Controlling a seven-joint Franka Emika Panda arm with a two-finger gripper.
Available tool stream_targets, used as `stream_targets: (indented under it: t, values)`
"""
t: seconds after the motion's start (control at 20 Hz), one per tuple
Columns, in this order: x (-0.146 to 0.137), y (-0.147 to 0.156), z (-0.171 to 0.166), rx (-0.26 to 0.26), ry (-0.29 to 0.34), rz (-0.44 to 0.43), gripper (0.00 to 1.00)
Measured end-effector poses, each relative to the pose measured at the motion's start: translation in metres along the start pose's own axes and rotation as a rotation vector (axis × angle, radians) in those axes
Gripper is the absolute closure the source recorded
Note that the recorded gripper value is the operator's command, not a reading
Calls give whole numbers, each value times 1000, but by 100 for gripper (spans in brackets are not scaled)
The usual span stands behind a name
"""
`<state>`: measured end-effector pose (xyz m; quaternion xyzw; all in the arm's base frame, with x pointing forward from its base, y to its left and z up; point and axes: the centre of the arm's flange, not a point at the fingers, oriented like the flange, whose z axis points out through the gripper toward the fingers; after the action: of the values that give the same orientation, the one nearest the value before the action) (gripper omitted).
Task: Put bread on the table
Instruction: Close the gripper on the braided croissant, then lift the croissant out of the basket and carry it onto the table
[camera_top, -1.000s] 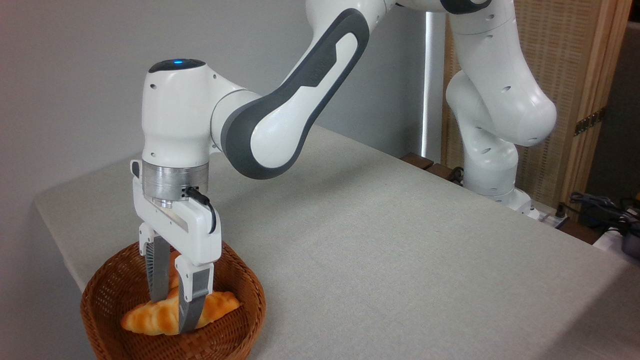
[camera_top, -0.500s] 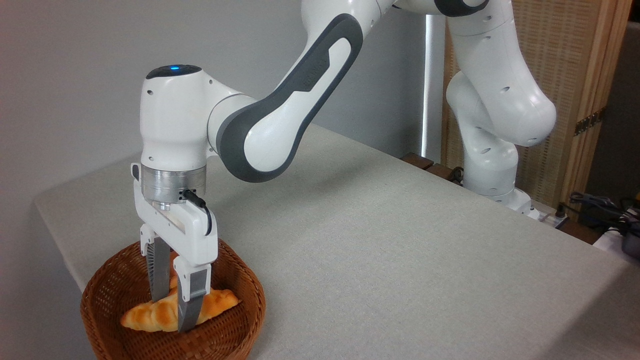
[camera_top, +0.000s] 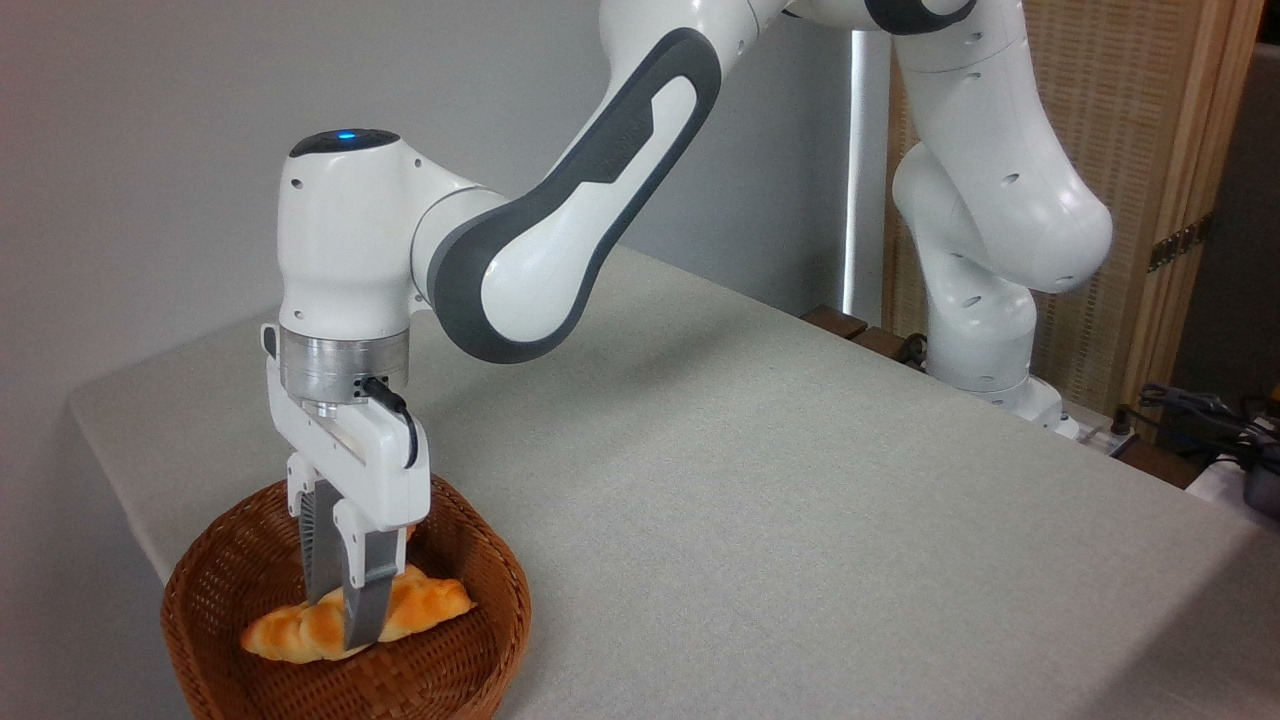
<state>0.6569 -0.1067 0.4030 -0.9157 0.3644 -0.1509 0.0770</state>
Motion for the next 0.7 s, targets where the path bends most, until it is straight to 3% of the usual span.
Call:
stream_targets:
  t: [0.45, 0.7]
  values:
    - [1, -9, -11, 15, 17, -9, 64]
    - [4, -22, -56, 48, 70, -26, 64]
